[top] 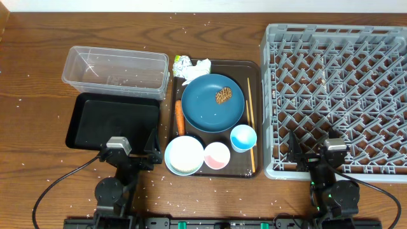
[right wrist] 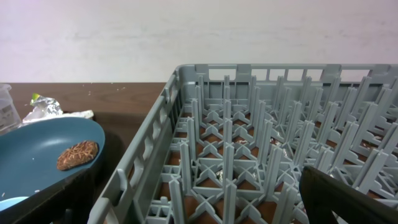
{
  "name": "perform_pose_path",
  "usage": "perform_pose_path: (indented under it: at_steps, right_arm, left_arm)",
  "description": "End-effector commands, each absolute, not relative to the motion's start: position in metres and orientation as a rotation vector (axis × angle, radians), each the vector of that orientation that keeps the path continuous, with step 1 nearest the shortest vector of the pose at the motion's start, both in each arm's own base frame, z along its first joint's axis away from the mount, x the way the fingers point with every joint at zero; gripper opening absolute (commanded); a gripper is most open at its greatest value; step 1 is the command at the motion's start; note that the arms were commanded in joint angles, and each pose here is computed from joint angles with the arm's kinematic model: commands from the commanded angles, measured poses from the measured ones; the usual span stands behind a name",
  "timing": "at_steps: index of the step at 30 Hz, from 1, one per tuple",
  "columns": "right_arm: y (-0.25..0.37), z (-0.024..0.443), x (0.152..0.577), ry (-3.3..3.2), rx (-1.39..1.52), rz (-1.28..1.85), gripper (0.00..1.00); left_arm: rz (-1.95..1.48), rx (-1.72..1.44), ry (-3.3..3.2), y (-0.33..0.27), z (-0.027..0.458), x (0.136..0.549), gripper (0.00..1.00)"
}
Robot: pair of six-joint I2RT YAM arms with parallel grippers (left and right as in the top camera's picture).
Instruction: Sort waste into correct bins and load items into the dishwasher rack
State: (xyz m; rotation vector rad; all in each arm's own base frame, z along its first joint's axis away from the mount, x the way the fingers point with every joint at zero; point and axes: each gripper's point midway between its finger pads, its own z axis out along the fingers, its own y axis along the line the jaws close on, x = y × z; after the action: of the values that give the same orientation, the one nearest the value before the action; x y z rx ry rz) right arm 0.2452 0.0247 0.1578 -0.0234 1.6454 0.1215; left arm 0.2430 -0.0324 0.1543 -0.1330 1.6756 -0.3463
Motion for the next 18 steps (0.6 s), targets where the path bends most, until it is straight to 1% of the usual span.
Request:
perform_pose_path:
  at_steps: [1,13,18]
  right_arm:
    - [0.021,0.157,0.245,1.644,-0.020,0.105,0.99]
    - [0.023,0.158,0.245,1.640,-0.026,0.113,0.99]
    - [0.044,0.164,0.242,1.615,-0.120,0.213,0.99]
  left_arm:
    - [-0.348,-0.125,1.718,-0.034,0.140,0.242,0.98]
    - [-0.350,-0.124,1.719,-0.035,0.140,0.242,0.98]
    - [-0.405,-0.156,1.681,-0.037,0.150,0.243,0.98]
